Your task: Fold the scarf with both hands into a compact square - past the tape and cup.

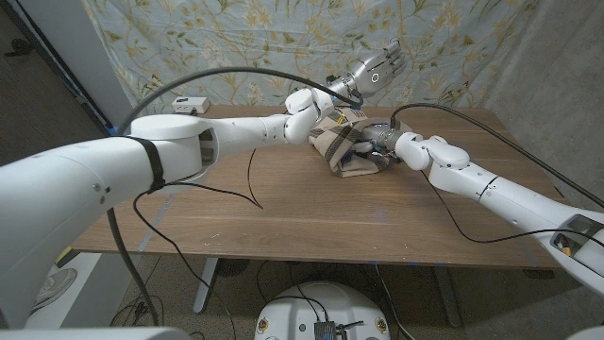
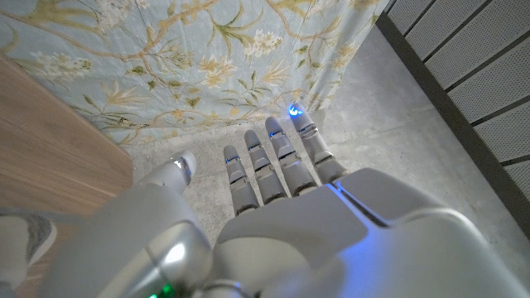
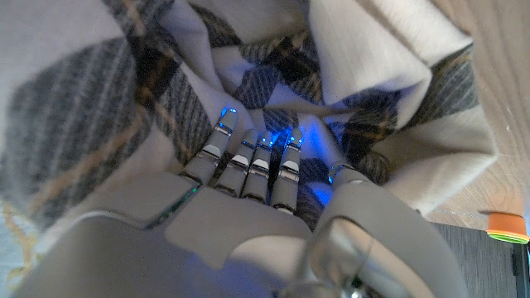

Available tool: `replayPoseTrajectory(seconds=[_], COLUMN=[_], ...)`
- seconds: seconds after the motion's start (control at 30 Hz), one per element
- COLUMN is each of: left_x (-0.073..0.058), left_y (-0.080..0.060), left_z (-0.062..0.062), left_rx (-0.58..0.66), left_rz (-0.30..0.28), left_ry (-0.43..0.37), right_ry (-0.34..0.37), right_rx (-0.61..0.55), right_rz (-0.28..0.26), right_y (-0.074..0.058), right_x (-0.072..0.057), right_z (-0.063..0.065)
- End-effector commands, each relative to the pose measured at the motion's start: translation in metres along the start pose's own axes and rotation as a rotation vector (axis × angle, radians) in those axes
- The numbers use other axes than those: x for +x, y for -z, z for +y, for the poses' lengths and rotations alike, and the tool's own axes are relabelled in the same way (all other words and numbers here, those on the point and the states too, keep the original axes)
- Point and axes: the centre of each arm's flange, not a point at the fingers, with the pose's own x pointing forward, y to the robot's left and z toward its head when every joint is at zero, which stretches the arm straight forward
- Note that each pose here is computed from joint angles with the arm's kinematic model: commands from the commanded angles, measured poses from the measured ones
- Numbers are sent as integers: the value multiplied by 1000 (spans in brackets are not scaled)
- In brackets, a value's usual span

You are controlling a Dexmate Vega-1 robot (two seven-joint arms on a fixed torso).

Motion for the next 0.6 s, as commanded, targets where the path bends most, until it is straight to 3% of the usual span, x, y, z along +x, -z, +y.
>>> replayPoseTrajectory(seconds=[0.03,0.3,0.6], left_x=[-26,-43,-60], left_y=[5,8,23], left_z=[-4,-7,-2], left_rx=[-41,-52,-106], left_rz=[92,126,192], left_ry=[65,87,111], right_ry=[65,76,99], right_rx=[-30,-17,1], right_rz=[53,135,222], right_y=[5,22,41], right_x=[-33,-61,-92], right_z=[-30,-38,-41])
